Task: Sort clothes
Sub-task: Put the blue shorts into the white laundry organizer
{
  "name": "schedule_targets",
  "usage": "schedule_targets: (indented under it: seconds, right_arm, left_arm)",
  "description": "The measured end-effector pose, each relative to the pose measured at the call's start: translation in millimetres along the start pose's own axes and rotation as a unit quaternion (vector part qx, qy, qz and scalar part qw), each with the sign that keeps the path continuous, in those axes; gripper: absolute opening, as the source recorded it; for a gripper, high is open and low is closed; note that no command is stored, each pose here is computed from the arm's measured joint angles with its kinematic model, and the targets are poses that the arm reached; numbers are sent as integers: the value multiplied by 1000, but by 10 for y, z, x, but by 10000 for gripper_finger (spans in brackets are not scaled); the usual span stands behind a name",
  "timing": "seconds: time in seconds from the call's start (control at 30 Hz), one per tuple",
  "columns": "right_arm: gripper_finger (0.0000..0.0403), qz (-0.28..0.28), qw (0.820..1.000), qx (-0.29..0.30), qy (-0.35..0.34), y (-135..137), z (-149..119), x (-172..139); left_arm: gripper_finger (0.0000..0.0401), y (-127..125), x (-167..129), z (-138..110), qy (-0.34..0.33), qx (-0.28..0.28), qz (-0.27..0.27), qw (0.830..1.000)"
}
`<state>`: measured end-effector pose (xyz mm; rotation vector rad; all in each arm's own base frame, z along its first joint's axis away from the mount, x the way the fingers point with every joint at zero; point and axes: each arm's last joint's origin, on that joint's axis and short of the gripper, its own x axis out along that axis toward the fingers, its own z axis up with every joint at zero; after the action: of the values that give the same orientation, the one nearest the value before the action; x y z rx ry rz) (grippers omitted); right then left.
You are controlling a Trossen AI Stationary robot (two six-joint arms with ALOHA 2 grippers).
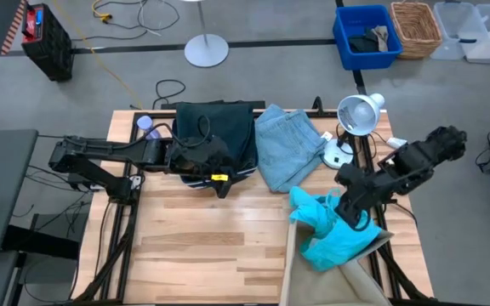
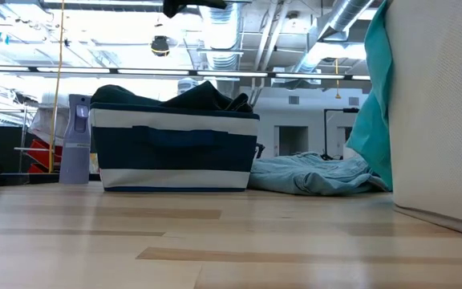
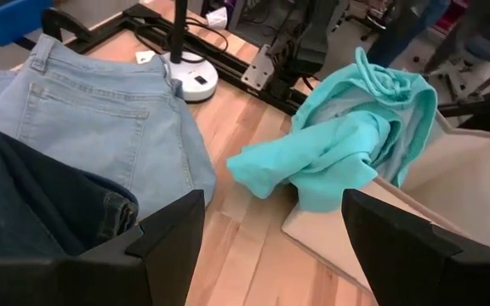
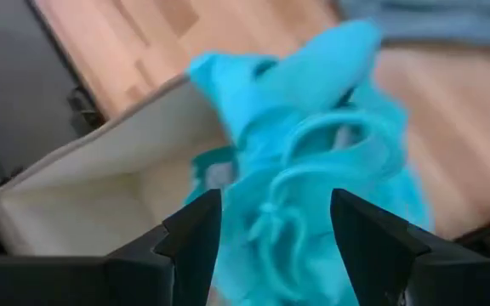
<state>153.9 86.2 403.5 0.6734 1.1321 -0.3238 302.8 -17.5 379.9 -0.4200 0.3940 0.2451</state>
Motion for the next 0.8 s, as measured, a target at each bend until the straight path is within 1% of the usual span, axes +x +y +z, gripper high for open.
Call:
schedule_targets:
  seconds: [0.1, 0.27, 0.4, 0.47, 0.6, 0.7, 0.8]
  right_arm:
    - [237, -31, 999, -1, 31, -13, -38, 116]
    - [237, -17, 999, -12, 48, 54, -114, 328]
    - [237, -39, 996, -12, 78, 43, -162, 525]
    - [237, -46, 995, -13, 90, 51, -179, 598]
    - [233, -52, 993, -43, 98, 112, -178, 698]
    - [211, -62, 991, -58, 103, 166, -150, 802]
    - [167, -72, 989, -65, 110, 219, -135, 899]
  left_arm:
    - [271, 12, 1, 8, -6, -5, 11, 1000]
    - [271, 27, 1, 16, -19, -8, 33, 999]
    - [271, 53, 25, 22, -25, -4, 51, 998]
    - [271, 79, 42, 27, -24, -12, 57, 998]
    - [271, 126, 45, 56, -30, -22, 64, 997]
    - [271, 152, 50, 67, -30, -24, 66, 997]
    - [271, 153, 51, 68, -30, -25, 66, 997]
